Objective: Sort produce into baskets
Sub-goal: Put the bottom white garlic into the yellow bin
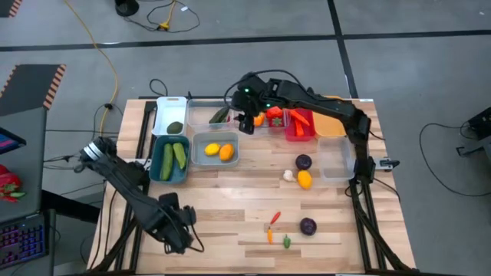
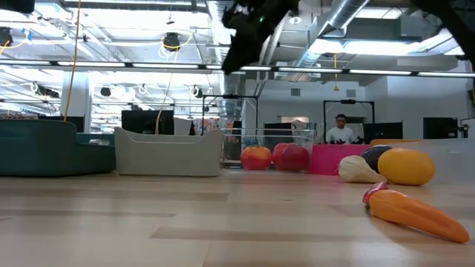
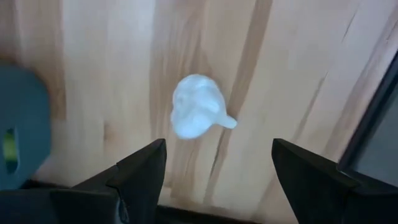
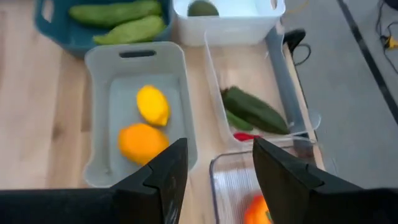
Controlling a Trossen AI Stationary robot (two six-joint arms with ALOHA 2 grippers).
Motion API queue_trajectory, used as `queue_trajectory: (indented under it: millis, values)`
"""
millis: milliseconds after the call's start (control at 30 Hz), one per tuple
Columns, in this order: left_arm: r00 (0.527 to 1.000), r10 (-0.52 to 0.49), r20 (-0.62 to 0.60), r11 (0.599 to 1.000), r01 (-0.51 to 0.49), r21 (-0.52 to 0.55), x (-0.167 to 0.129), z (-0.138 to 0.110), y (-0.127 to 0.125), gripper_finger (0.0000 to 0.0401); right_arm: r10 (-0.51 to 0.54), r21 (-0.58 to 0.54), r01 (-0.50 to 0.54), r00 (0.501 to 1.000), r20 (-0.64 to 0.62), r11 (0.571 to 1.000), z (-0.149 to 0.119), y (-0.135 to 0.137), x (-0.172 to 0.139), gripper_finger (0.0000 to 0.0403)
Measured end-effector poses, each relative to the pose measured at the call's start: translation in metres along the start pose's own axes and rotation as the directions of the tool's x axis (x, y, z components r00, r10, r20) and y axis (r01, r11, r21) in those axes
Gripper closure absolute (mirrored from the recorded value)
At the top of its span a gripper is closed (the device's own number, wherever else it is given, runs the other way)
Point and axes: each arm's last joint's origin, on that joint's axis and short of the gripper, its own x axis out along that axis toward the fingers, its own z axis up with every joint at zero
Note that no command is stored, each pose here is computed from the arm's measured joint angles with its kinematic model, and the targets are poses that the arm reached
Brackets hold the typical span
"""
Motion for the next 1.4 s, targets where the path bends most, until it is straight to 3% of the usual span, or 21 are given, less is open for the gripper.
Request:
queue_trajectory:
  millis: [167,400,800,1000,1400]
  values:
    - [0.997,0.077,0.01,0.994,-0.078,0.073,0.019,0.001,-0.012,0.0122,-0.019,-0.017,0.02,0.999,0.046,1.0,0.007,0.009,-0.041,0.0196]
    - [0.992,0.122,-0.003,0.989,-0.122,0.086,0.038,0.004,-0.022,0.0122,-0.048,-0.04,0.051,0.997,0.068,0.998,0.007,0.025,-0.098,0.0196]
    - [0.984,0.17,0.057,0.985,-0.172,0.031,0.046,0.007,-0.024,0.0122,0.032,-0.119,-0.019,0.994,0.109,0.993,-0.004,0.065,-0.175,0.0196]
    - [0.982,0.191,0.009,0.98,-0.191,0.059,0.059,0.008,-0.029,0.0122,0.075,-0.158,-0.056,0.99,0.116,0.986,-0.009,0.081,-0.194,0.0196]
    - [0.966,0.255,-0.053,0.963,-0.249,0.101,0.085,0.01,-0.035,0.0122,0.122,-0.184,-0.106,0.99,0.076,0.977,-0.012,0.097,-0.195,0.0196]
